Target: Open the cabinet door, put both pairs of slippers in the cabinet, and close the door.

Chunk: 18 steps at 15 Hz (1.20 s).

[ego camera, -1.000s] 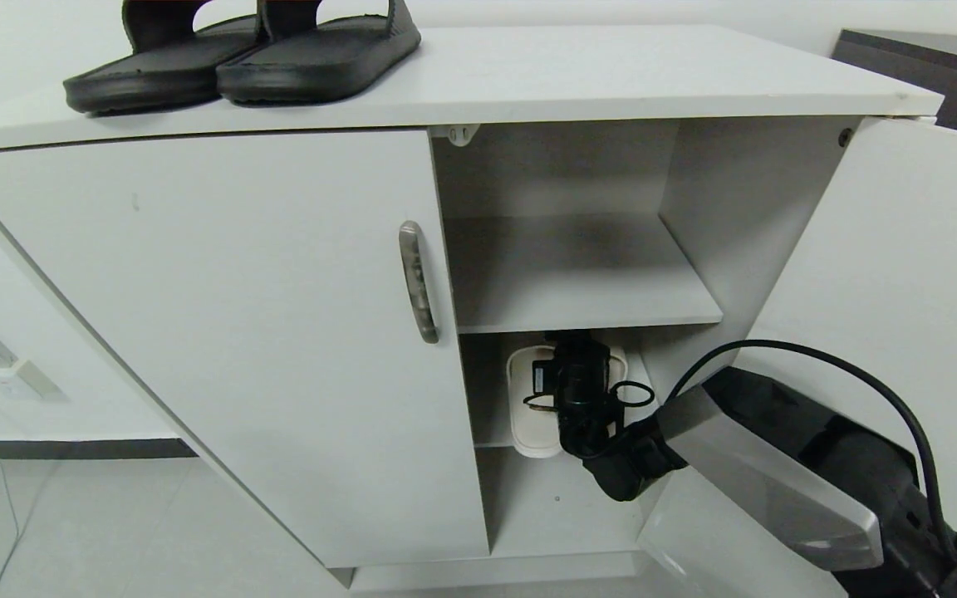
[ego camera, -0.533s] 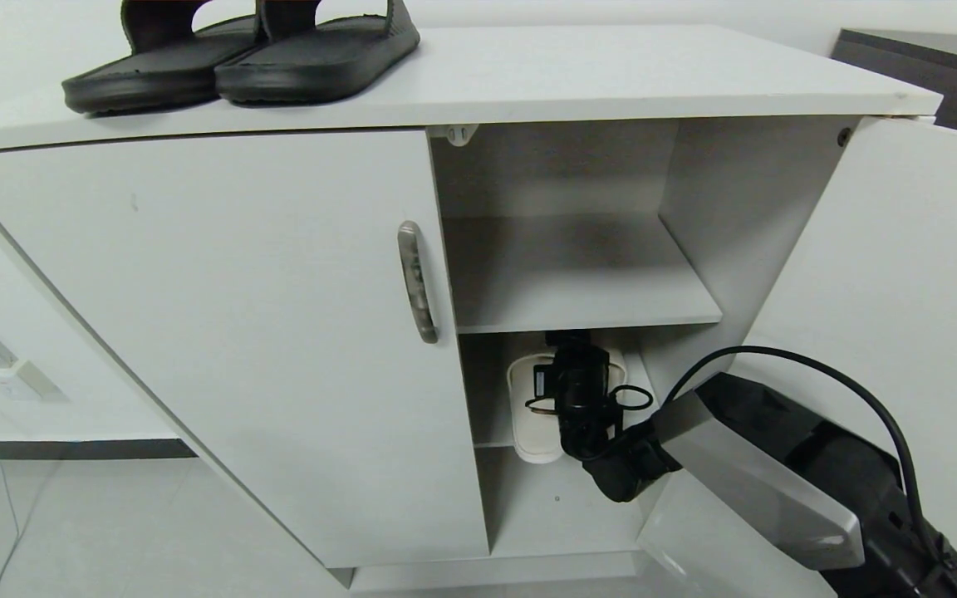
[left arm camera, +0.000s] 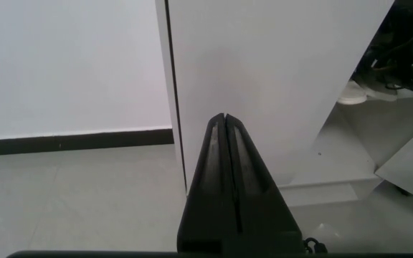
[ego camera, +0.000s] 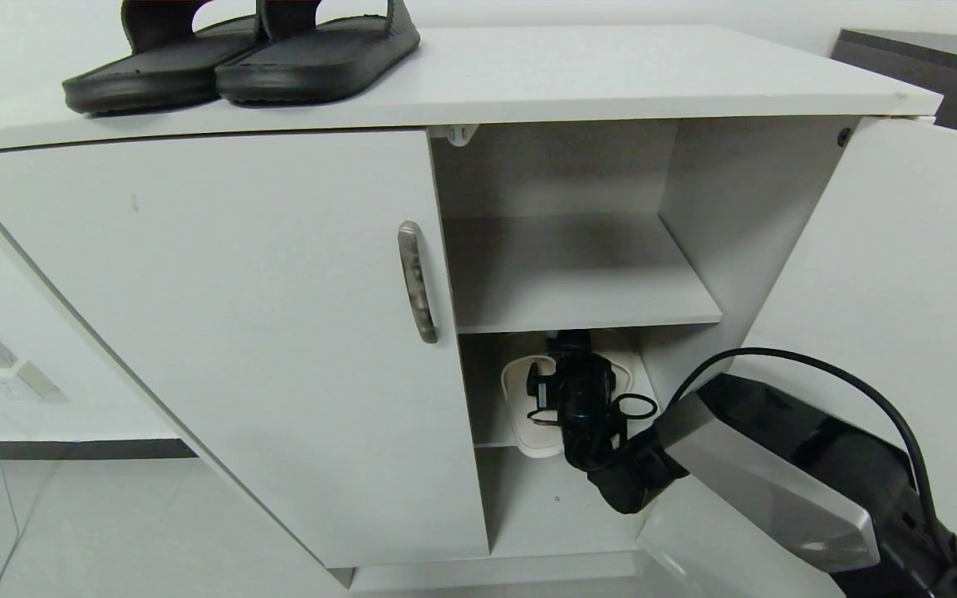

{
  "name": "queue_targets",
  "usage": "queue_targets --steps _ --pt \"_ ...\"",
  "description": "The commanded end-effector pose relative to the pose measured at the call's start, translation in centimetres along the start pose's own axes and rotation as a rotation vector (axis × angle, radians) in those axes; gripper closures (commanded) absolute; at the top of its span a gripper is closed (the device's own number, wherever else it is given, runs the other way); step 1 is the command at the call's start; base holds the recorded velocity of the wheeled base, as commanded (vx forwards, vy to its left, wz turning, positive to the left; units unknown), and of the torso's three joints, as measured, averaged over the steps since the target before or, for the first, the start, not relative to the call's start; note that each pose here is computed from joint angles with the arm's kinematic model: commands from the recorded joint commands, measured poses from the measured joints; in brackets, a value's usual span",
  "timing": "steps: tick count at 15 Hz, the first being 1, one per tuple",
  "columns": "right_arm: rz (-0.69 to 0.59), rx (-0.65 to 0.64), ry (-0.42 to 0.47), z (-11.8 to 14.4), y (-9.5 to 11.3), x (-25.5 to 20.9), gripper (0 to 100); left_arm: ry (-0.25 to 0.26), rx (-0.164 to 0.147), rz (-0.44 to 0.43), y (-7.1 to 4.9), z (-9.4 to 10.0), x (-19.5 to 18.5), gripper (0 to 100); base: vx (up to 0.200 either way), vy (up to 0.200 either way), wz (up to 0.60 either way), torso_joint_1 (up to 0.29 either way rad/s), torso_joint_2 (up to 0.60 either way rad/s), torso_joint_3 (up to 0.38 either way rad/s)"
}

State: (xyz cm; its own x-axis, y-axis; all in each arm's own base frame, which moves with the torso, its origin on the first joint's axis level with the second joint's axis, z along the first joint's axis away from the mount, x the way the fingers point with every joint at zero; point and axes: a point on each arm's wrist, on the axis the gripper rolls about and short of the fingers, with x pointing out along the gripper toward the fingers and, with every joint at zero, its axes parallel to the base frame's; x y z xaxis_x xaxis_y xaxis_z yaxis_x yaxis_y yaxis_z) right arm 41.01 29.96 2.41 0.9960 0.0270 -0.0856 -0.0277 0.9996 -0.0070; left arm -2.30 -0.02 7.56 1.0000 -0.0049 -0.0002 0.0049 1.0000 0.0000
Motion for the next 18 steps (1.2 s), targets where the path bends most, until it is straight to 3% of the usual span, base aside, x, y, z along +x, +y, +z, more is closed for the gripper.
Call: queue_targets --steps 1,6,12,18 --pt "0.016 -0.004 0.003 0.8 0.2 -1.3 0 0.001 0.0 0.0 0.0 0.0 0.0 100 0.0 0.0 0.0 0.0 0.0 0.0" --pt "0.048 -0.006 -0.001 1.4 -0.2 -4.7 0 0.001 -0.002 0.002 0.0 0.0 0.0 100 0.0 0.0 0.0 0.0 0.0 0.0" --pt "0.114 -0.031 0.014 2.4 -2.0 -11.7 0 0.001 0.003 -0.001 0.0 0.0 0.0 100 0.0 0.0 0.0 0.0 0.0 0.0" --pt "0.139 -0.039 0.018 2.2 -1.8 -13.0 0 0.001 0.002 0.0 0.0 0.0 0.0 100 0.0 0.0 0.0 0.0 0.0 0.0"
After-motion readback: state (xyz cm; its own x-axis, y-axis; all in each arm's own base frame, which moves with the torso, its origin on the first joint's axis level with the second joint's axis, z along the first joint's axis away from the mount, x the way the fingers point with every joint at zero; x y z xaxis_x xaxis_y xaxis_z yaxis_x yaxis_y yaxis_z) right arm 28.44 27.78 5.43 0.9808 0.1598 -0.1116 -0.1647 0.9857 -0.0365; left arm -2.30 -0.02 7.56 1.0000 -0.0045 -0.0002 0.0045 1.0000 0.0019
